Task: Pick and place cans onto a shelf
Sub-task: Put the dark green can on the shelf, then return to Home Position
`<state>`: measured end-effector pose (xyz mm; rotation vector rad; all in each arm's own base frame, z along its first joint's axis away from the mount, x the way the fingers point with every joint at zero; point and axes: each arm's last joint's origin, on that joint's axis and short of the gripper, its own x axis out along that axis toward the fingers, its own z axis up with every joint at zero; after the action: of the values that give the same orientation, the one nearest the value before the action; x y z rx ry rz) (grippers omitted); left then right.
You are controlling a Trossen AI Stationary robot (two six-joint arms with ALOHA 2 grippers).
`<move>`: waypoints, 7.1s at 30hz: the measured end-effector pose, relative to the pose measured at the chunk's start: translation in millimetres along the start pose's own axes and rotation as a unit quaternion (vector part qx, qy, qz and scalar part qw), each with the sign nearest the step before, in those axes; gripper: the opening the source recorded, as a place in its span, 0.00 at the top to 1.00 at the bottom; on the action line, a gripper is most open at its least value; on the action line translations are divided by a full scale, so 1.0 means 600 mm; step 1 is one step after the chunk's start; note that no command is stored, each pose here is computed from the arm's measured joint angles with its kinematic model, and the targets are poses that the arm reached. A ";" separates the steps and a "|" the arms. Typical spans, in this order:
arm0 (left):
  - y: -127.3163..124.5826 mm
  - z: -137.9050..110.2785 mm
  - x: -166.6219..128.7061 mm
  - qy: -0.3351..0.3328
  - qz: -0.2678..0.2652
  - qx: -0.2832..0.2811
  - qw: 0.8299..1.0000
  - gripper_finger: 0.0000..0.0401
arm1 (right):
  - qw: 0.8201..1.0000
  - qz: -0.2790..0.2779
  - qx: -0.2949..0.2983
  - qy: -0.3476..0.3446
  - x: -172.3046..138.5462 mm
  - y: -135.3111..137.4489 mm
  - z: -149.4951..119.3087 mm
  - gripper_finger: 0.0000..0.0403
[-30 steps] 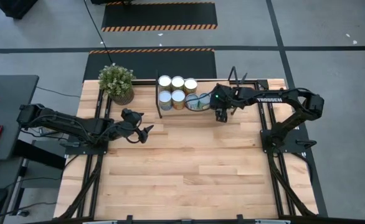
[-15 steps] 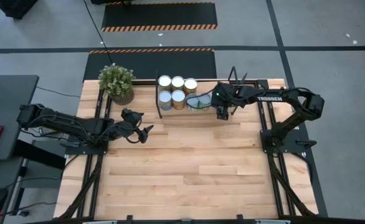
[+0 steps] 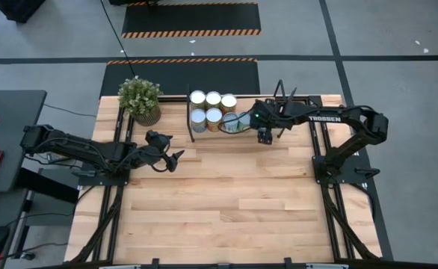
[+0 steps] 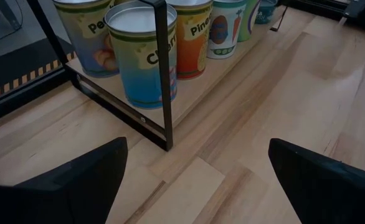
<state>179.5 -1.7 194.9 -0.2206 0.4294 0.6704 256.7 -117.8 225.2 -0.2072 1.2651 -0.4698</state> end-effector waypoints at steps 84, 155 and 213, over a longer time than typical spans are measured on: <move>-0.006 0.015 -0.006 -0.131 -0.071 0.076 0.986 0.01 | 0.866 0.125 0.066 -0.481 -0.134 0.169 -0.124 0.14; 0.093 -0.074 -0.078 -0.250 -0.279 0.085 0.923 0.01 | 0.789 0.144 0.203 -0.562 -0.061 0.156 -0.290 0.14; 0.093 -0.073 -0.078 -0.256 -0.274 0.091 0.923 0.01 | 0.792 0.127 0.182 -0.569 -0.062 0.156 -0.290 0.14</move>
<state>97.1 0.7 173.5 0.0214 -0.0832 0.1156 104.6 0.2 168.0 0.0322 -0.0111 -0.2501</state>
